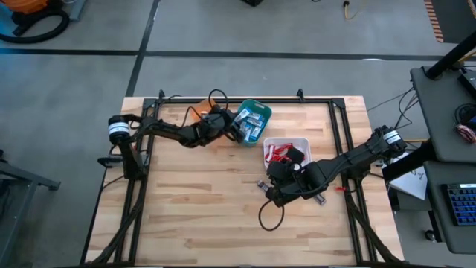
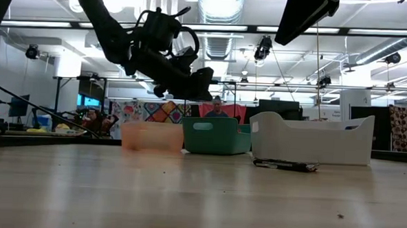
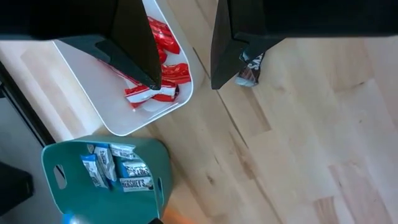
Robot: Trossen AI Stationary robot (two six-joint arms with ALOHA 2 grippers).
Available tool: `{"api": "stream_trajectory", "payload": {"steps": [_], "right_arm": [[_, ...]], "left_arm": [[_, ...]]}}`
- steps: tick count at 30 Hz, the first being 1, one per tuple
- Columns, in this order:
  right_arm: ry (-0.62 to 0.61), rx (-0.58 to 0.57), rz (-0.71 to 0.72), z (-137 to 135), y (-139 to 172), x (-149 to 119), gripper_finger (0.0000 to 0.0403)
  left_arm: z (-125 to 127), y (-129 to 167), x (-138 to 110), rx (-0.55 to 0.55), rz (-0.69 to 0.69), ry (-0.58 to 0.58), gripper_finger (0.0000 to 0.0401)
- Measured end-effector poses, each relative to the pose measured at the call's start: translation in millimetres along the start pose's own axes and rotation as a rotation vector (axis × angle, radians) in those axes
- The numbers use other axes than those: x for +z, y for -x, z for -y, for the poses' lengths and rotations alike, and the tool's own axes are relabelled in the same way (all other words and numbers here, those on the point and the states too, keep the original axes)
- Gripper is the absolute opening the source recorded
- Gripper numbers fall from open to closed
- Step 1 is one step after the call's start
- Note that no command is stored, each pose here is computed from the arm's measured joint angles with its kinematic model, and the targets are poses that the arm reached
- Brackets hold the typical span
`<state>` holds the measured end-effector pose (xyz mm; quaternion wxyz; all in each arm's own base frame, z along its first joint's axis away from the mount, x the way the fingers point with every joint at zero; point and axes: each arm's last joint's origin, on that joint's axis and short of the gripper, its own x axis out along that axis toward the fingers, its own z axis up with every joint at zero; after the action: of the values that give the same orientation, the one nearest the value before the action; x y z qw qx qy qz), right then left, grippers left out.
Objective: Sort candy
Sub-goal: Put the white chocolate bar into the green bin, then put the right brown chocolate bar into the orange bin
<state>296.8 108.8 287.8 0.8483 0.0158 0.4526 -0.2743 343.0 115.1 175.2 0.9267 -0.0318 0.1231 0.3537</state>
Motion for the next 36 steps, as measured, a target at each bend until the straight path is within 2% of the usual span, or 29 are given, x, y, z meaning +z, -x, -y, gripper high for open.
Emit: {"api": "stream_trajectory", "payload": {"steps": [6, 12, 19, 30, 36], "right_arm": [[-0.010, 0.000, 0.000, 0.1, -0.1, 0.1, 0.0132], [-0.020, 0.005, -0.007, -0.1, 0.0, -0.3, 0.0132], [-0.059, 0.047, -0.112, 1.0, 0.3, -5.8, 0.0132], [-0.099, 0.201, -0.324, -3.8, 3.8, -14.7, 0.0132], [-0.081, 0.193, -0.409, -6.5, 6.2, -28.8, 0.0132]], "left_arm": [[1.7, 0.1, -0.3, -0.055, -0.006, 0.001, 0.0162], [3.0, 1.0, -0.1, -0.062, -0.009, -0.001, 0.0181], [13.7, 16.4, 13.9, -0.193, 0.000, -0.007, 0.0182], [49.8, 77.4, 36.5, -0.385, -0.047, -0.158, 0.0183], [63.7, 118.6, 33.6, -0.495, -0.060, -0.254, 0.0178]]}}
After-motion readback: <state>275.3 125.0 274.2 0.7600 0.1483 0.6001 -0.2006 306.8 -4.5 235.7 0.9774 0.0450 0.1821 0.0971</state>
